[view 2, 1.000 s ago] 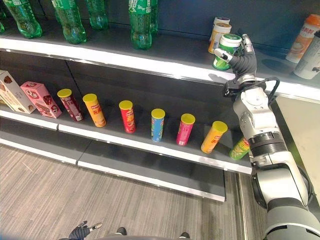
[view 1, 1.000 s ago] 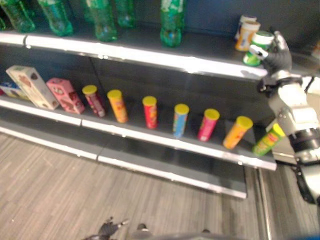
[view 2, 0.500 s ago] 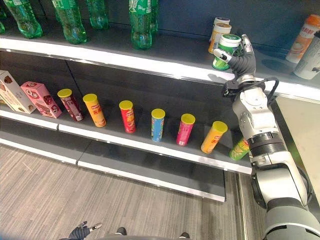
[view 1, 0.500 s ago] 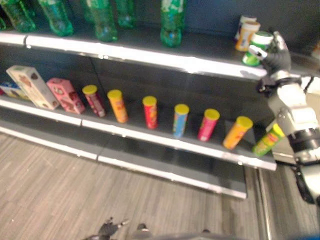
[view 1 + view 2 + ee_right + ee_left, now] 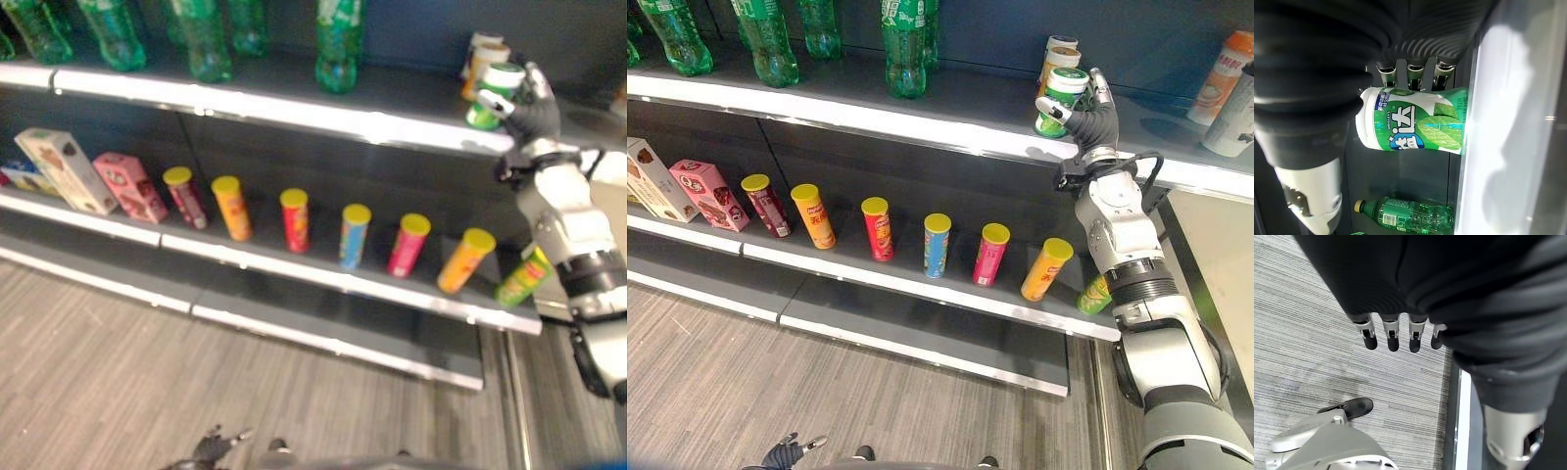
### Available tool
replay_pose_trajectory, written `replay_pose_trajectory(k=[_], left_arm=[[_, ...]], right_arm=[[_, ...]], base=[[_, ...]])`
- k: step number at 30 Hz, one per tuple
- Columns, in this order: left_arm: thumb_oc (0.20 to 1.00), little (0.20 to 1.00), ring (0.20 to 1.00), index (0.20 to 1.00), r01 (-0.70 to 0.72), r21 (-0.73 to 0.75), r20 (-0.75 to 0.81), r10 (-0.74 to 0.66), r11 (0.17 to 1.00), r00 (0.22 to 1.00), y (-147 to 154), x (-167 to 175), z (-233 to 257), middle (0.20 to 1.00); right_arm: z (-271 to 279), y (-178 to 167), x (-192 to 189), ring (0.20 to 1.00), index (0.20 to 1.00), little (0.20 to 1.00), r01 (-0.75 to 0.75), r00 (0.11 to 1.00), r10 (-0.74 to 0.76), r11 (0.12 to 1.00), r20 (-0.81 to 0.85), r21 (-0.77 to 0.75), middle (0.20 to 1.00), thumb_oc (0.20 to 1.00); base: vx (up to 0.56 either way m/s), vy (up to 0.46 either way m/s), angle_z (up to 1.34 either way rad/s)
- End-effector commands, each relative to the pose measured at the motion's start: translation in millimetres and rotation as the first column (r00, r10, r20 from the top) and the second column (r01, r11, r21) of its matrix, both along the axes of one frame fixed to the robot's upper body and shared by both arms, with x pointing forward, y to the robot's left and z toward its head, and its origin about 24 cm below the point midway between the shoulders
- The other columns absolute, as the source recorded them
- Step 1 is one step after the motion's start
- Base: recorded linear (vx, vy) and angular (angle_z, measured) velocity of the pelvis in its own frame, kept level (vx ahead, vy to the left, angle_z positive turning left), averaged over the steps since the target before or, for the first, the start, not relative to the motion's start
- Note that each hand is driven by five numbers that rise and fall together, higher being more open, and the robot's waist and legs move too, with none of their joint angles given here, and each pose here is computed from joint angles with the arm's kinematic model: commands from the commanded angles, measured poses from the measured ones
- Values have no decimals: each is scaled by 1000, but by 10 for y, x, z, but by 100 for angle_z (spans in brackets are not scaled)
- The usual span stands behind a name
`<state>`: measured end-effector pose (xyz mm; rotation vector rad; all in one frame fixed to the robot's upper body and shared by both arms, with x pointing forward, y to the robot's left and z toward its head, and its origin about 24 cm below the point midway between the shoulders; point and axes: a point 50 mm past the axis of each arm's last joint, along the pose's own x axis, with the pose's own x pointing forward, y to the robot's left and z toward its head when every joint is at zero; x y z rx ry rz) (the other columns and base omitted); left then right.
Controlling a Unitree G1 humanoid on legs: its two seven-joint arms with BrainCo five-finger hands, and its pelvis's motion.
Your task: Put the goods on the table back onto the shelves and tidy them up.
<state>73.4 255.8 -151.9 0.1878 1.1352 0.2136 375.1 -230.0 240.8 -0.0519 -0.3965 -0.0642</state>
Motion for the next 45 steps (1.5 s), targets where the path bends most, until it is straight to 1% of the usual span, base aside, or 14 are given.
replay_pose_trajectory(k=[1, 14, 18, 20, 23, 28, 29, 32, 34, 37, 39, 42, 43, 45], left_arm=[[1000, 1000, 1000, 1000, 30, 52, 51, -33, 998, 998, 103, 256, 76, 1000], [1000, 1000, 1000, 1000, 18, 67, 71, -22, 998, 997, 138, 297, 105, 1000], [1000, 1000, 1000, 1000, 31, 83, 87, -38, 996, 995, 113, 340, 113, 1000], [1000, 1000, 1000, 1000, 44, 96, 91, -52, 994, 994, 83, 356, 110, 1000], [1000, 1000, 1000, 1000, 42, 102, 97, -52, 994, 994, 81, 377, 114, 1000], [1000, 1000, 1000, 1000, 26, 92, 86, -34, 995, 996, 39, 376, 86, 1000], [1000, 1000, 1000, 1000, 33, 75, 71, -38, 997, 997, 17, 319, 61, 1000], [1000, 1000, 1000, 1000, 40, 59, 65, -44, 997, 997, 3, 294, 49, 1000], [1000, 1000, 1000, 1000, 77, 37, 65, -80, 996, 995, -4, 282, 48, 1000], [1000, 1000, 1000, 1000, 93, 32, 88, -96, 995, 992, 28, 321, 79, 1000], [1000, 1000, 1000, 1000, 131, 30, 106, -134, 991, 985, 45, 368, 109, 1000], [1000, 1000, 1000, 1000, 153, 29, 115, -155, 988, 981, 41, 399, 123, 1000], [1000, 1000, 1000, 1000, 173, 12, 133, -174, 985, 976, 13, 447, 136, 1000], [1000, 1000, 1000, 1000, 199, -3, 144, -196, 980, 970, -37, 502, 141, 1000]], right_arm=[[329, 173, 45, 1000, 1000, 1000, -40, 996, 44, 998, 75, -50, 1000, 1000], [572, -16, -89, 1000, 1000, 1000, 186, 966, -141, 962, 216, -201, 1000, 1000], [983, -43, -379, 1000, 1000, 1000, 431, 830, -254, 857, 496, -283, 1000, 1000], [1182, -71, -662, 1000, 1000, 1000, 595, 684, -297, 755, 666, -275, 1000, 1000], [1212, -101, -826, 1000, 1000, 1000, 636, 619, -305, 735, 724, -234, 1000, 1000], [1158, 11, -1120, 1000, 1000, 1000, 459, 622, -154, 866, 767, -199, 1000, 1000], [1043, 110, -1253, 1000, 1000, 1000, 178, 670, 43, 960, 741, -217, 1000, 1000], [922, 88, -1351, 1000, 1000, 1000, -59, 672, 177, 981, 719, -186, 1000, 1000], [691, 177, -1491, 1000, 1000, 1000, -360, 648, 436, 898, 624, -253, 1000, 1000], [477, 211, -1543, 1000, 1000, 1000, -504, 647, 567, 820, 510, -272, 1000, 1000], [1, 143, -1520, 1000, 1000, 1000, -634, 701, 647, 758, 299, -154, 1000, 1000], [-489, 61, -1518, 1000, 1000, 1000, -656, 750, 653, 755, 103, -7, 1000, 1000], [-1084, -120, -1603, 1000, 1000, 1000, -583, 785, 585, 809, -206, 75, 1000, 1000], [-1606, -303, -1774, 1000, 1000, 1000, -517, 729, 508, 848, -459, 118, 1000, 1000]], base=[[0, 0, 0], [0, 0, 0], [0, 0, 0], [0, 0, 0], [7, 6, 2], [5, 2, -1], [17, 12, -8], [-3, 12, -12], [3, 13, -16], [-6, 9, -14], [-14, 14, -10], [-24, 14, -8], [-24, 18, -10], [-37, 21, -14]])
